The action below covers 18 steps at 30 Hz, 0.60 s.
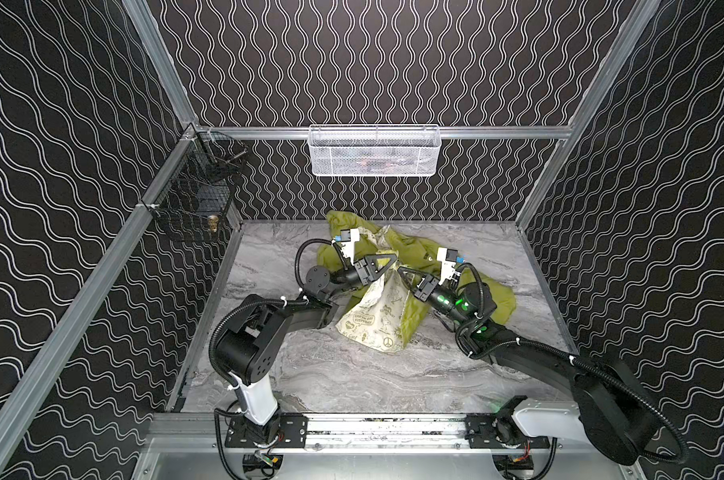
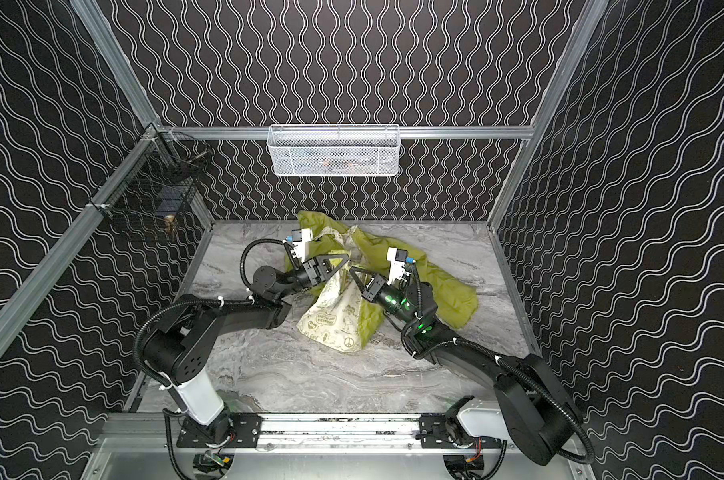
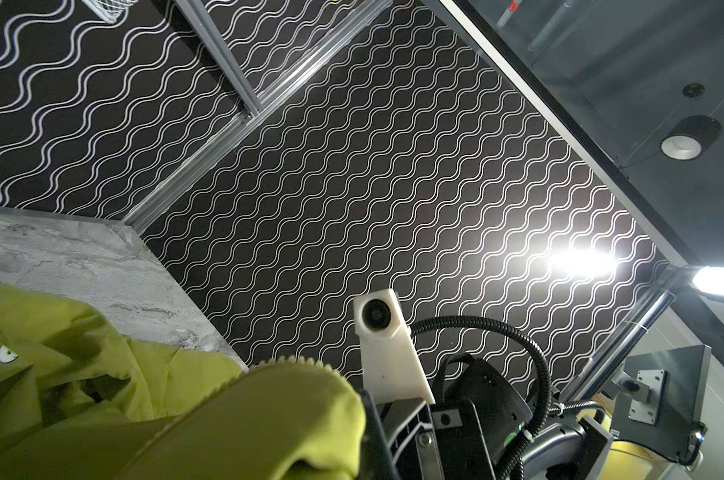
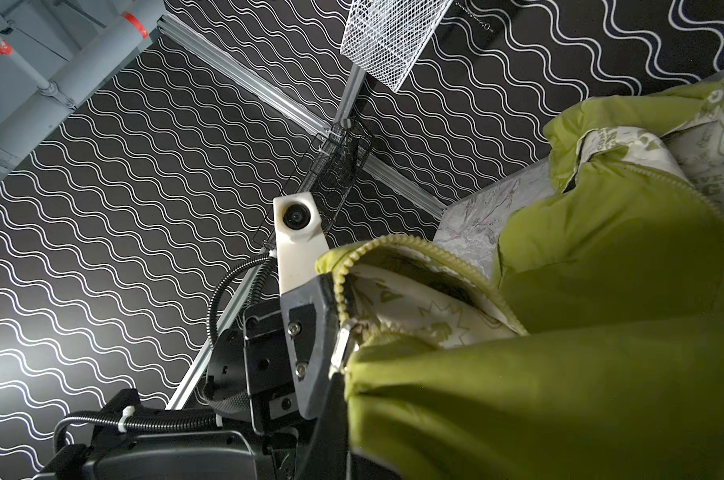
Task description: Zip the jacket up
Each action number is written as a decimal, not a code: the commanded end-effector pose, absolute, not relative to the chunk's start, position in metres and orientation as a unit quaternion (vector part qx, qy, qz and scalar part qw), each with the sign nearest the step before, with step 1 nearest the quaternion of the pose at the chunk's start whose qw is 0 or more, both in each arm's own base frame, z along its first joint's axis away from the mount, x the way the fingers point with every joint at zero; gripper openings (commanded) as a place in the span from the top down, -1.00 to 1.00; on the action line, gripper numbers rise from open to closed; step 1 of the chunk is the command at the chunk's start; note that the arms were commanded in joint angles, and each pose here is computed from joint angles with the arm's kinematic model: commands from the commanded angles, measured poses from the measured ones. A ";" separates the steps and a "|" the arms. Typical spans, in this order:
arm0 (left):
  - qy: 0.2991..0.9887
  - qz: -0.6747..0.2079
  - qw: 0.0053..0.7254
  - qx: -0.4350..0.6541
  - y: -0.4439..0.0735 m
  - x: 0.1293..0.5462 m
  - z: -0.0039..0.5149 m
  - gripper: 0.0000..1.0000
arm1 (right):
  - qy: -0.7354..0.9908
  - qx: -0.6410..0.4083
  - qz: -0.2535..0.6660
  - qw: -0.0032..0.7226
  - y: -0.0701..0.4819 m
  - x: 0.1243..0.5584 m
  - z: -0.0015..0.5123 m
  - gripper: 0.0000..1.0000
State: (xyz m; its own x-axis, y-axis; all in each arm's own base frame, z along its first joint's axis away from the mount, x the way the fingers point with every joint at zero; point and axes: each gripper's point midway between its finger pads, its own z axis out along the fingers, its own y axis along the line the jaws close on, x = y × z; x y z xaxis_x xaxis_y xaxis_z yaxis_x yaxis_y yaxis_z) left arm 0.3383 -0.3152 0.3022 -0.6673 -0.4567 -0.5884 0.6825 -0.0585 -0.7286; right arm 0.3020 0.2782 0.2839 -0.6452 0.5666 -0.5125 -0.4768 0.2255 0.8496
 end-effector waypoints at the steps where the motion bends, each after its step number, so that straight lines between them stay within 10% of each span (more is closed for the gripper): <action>1: 0.553 -0.724 0.407 0.063 -0.306 0.345 0.302 1.00 | 0.679 0.038 0.627 0.380 0.286 0.300 0.276 1.00; 18: 0.701 -0.616 0.346 -0.102 -0.283 0.360 0.172 1.00 | 0.743 0.085 0.616 0.248 0.310 0.305 0.204 1.00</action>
